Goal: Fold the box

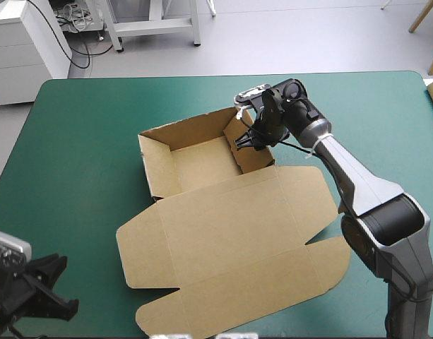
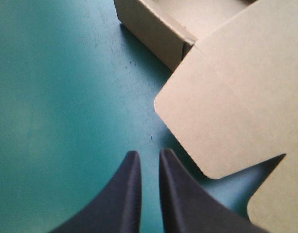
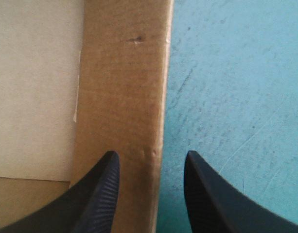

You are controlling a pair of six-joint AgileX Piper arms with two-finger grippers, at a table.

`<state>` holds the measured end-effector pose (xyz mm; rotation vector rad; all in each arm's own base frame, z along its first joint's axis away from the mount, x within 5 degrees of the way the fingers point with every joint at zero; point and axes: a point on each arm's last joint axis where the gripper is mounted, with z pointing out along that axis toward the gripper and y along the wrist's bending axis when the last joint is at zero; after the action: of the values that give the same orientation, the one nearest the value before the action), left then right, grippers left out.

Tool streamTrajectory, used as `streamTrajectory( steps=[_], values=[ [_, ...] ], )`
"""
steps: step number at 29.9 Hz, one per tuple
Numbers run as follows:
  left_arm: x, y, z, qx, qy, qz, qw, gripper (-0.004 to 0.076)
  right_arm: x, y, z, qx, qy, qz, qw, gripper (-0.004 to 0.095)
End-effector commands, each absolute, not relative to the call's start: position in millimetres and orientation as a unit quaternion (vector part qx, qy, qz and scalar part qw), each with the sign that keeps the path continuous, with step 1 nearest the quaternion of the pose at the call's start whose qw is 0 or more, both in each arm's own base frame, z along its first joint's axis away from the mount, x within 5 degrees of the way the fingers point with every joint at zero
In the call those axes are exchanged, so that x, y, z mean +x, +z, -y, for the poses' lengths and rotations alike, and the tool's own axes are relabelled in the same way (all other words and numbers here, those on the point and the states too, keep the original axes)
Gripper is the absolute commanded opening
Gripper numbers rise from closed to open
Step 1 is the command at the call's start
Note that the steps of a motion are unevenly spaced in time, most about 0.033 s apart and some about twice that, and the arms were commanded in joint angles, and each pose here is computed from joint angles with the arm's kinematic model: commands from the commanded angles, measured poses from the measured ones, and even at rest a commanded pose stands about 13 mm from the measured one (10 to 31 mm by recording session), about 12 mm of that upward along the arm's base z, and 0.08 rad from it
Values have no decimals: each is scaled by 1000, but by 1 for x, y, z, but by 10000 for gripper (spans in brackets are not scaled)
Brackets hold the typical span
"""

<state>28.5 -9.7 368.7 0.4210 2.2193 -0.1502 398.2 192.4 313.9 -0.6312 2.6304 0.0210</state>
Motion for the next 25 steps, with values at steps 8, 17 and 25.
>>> streamTrajectory(
  steps=[8,17,25],
  values=[
    [-6,294,-2,123,-96,-847,508,-8,410,327,-196,-235,6,-927,293,347],
    [-5,285,-3,114,-94,-844,516,-8,414,322,-195,-236,-7,-925,297,-17],
    [-5,285,-3,114,-94,-844,516,-8,434,323,-133,-171,-53,-945,274,-22]
  ],
)
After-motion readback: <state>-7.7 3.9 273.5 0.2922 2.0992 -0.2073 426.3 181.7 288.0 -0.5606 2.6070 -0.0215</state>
